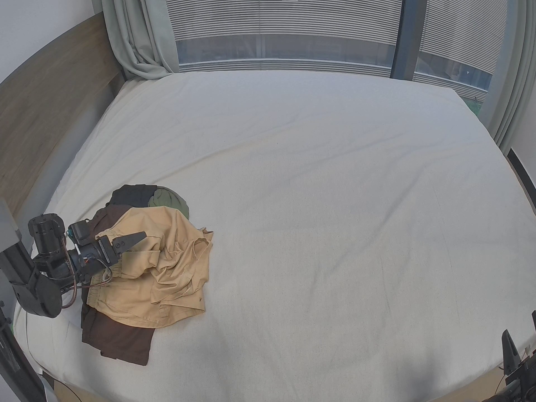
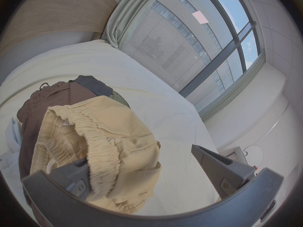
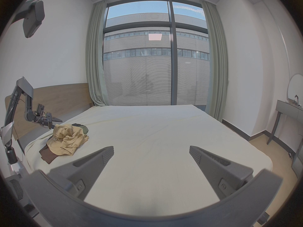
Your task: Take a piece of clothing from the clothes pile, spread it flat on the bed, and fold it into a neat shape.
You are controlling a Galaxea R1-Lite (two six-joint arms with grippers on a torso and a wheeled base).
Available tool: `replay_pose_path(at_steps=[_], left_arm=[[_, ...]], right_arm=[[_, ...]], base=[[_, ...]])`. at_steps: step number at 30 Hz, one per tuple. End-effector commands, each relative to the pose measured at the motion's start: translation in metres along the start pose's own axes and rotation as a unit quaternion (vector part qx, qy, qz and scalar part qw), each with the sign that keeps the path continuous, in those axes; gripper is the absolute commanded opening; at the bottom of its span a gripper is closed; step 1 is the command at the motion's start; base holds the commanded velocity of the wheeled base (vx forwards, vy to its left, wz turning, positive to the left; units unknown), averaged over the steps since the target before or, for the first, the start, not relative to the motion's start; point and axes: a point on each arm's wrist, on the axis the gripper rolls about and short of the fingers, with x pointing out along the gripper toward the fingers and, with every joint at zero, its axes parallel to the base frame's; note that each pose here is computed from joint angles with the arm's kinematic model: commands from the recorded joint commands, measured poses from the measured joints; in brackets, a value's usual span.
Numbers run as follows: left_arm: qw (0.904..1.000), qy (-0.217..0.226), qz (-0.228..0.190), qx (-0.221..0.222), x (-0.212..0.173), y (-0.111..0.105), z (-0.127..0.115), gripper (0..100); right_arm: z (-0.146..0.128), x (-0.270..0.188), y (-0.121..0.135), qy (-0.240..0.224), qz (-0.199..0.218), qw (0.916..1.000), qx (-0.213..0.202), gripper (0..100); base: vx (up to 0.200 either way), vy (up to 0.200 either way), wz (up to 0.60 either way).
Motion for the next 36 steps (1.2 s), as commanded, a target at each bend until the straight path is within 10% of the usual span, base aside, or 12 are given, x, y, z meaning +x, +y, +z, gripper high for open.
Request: replay_pose_path(at_steps=[1,11,12,36], left_arm=[[0.9997,0.020,0.007,-0.015,0.012,0.014,-0.017,100],[0.9997,0.017,0.009,-0.015,0.012,0.016,-0.018,100],[0.9997,0.017,0.009,-0.015,0.012,0.016,-0.018,0],[0.9968,-0.038,-0.055,-0.042,-0.008,-0.032,0.008,0]], right_arm=[[-0.005,0.001,0.000,0.004,0.000,1.0000,0.000,100],[-0.005,0.001,0.000,0.004,0.000,1.0000,0.000,100],[-0.005,0.001,0.000,0.004,0.000,1.0000,0.000,100],[-0.005,0.001,0.000,0.004,-0.001,1.0000,0.000,100]], base=[[0.000,0.000,0.00],[0.000,0.000,0.00],[0.000,0.000,0.00],[0.000,0.000,0.00]])
